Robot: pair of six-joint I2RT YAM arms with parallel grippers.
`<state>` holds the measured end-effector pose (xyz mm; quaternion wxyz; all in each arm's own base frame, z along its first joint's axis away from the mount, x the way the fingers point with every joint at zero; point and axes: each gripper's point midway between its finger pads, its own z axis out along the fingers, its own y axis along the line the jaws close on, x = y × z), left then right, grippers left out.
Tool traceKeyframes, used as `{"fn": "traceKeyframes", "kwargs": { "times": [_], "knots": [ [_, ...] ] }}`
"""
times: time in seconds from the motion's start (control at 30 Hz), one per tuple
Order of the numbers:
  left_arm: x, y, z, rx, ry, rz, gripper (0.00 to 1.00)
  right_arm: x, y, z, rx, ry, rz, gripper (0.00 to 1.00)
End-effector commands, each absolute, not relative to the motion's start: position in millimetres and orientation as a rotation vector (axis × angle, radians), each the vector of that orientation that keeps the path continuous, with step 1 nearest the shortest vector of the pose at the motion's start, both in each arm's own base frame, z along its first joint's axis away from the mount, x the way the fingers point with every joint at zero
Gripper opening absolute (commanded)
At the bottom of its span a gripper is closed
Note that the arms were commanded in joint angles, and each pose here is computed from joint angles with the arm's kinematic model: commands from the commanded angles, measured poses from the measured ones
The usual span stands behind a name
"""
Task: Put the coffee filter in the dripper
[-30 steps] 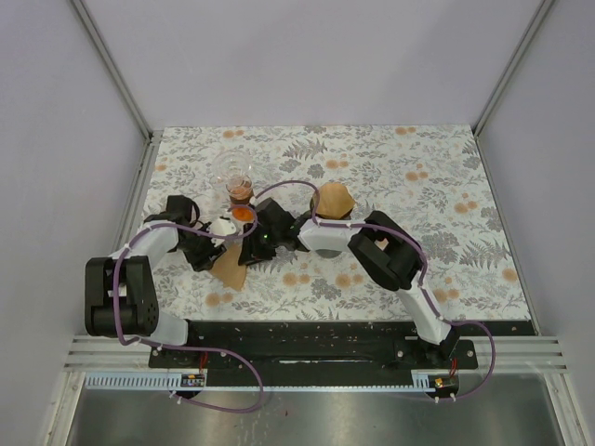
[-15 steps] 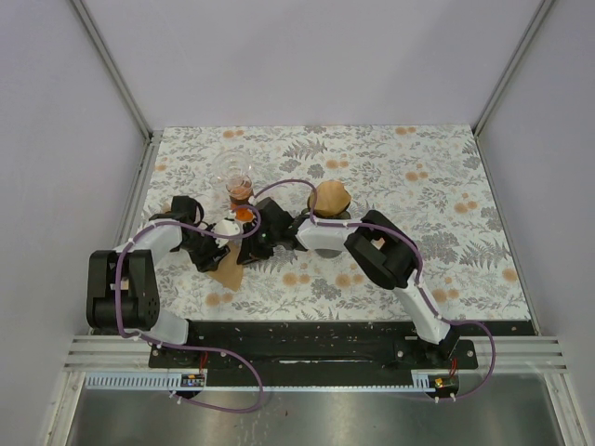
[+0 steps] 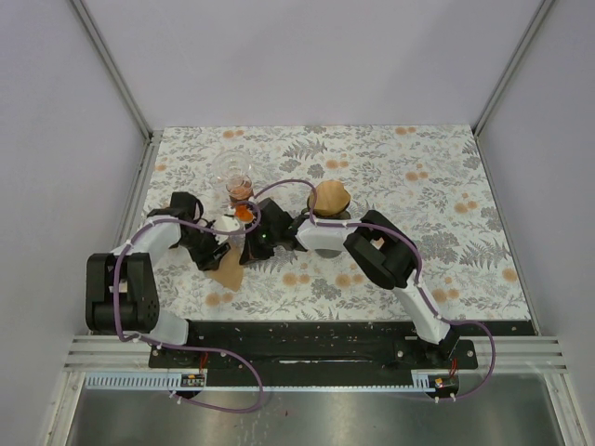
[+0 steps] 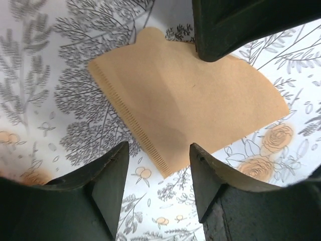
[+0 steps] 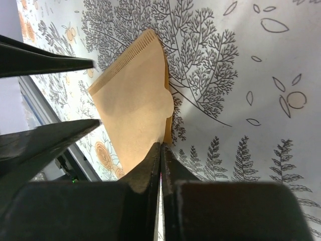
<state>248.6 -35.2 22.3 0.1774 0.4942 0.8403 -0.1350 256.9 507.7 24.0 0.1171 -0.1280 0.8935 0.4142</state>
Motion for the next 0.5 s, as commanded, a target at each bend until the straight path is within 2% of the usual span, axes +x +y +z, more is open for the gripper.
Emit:
{"fn": "traceKeyframes", "kwargs": {
  "times": [0.0,0.2,0.47],
  "knots": [
    [265,-46,78,1.308,2.298,-0.386,0.57,261,505,54,-0.442,2.520,1.189,0.00],
    [263,-47,133,1.221,2.312,-0.403,0.64,247,498,74,-0.615,2.452,1.093,0.00],
    [261,-64,178,1.144,2.280,-0.516,0.66,237,484,97,-0.799,2.369,1.013,0.00]
  ]
}}
